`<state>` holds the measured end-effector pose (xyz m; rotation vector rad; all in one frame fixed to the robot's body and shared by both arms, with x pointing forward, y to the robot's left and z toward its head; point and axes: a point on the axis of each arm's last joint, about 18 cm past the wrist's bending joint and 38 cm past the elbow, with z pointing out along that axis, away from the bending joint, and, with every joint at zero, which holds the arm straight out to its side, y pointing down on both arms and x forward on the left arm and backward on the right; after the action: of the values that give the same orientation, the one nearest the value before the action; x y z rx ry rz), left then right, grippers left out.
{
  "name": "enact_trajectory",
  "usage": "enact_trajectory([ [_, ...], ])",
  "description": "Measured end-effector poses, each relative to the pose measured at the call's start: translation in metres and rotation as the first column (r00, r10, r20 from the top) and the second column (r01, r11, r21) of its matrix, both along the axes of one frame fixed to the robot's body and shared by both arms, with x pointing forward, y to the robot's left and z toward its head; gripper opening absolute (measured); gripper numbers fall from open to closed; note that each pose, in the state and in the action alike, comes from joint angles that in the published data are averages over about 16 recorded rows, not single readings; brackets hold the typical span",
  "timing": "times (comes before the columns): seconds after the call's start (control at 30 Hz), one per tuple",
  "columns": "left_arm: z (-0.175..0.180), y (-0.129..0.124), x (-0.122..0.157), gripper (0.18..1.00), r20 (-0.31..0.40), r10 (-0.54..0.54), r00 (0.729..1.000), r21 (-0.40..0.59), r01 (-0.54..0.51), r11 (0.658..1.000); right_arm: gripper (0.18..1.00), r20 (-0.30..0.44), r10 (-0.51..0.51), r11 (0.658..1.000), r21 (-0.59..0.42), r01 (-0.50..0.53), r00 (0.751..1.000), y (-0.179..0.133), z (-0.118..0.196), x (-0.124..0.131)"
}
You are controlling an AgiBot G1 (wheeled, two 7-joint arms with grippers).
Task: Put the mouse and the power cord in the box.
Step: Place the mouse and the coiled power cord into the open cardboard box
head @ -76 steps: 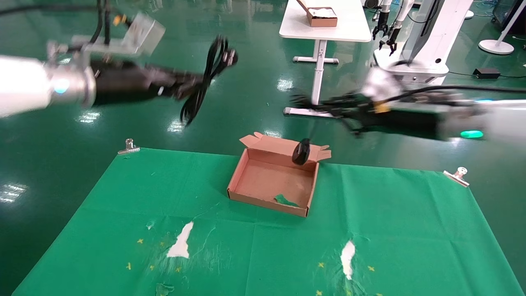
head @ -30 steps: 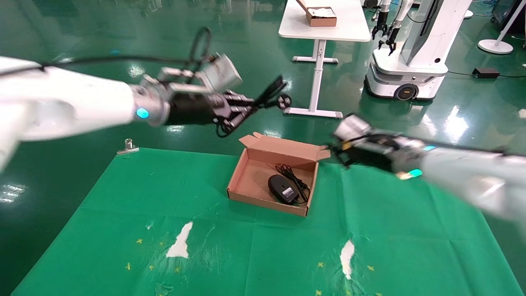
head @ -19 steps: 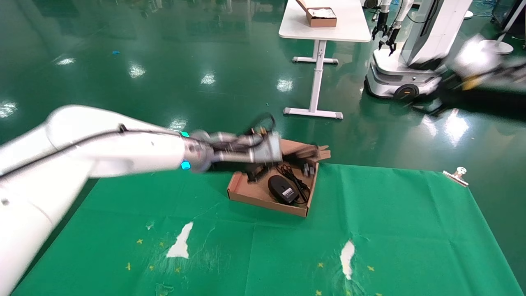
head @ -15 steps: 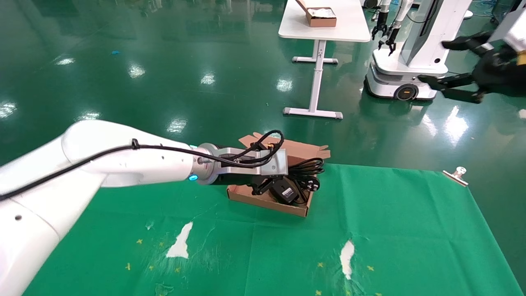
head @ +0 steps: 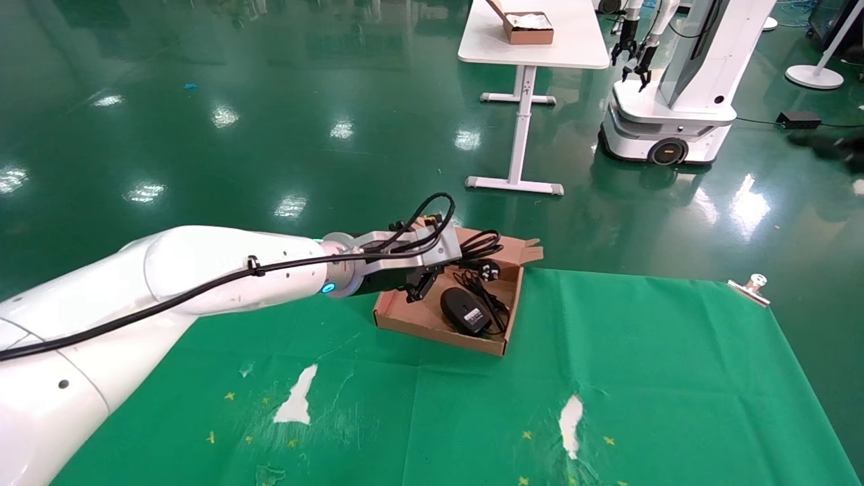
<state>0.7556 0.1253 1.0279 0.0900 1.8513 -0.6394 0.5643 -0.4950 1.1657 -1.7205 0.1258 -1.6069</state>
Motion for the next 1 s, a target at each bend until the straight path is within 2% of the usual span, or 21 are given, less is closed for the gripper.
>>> enact_trajectory([
  [0.23,-0.003,-0.006,-0.002,0.303,-0.006,0.0,1.0,-0.003,0.0,1.0,0.963,-0.043,0.079,0.997,-0.018,-0.079,0.996,0.022,-0.008,-0.002],
  [0.43,-0.014,-0.002,-0.006,0.364,-0.052,-0.022,0.998,-0.044,0.019,0.999,0.992,-0.058,0.13,0.991,-0.023,-0.132,0.99,0.036,-0.015,-0.002],
  [0.7,-0.037,0.012,-0.022,0.518,-0.168,-0.097,0.981,-0.177,0.067,0.982,1.001,-0.078,0.208,0.978,0.0,-0.209,0.975,0.056,-0.031,0.001],
  [1.0,-0.057,0.036,-0.051,0.718,-0.27,-0.228,0.935,-0.352,0.125,0.928,1.001,-0.111,0.318,0.948,0.043,-0.315,0.942,0.083,-0.055,-0.001],
])
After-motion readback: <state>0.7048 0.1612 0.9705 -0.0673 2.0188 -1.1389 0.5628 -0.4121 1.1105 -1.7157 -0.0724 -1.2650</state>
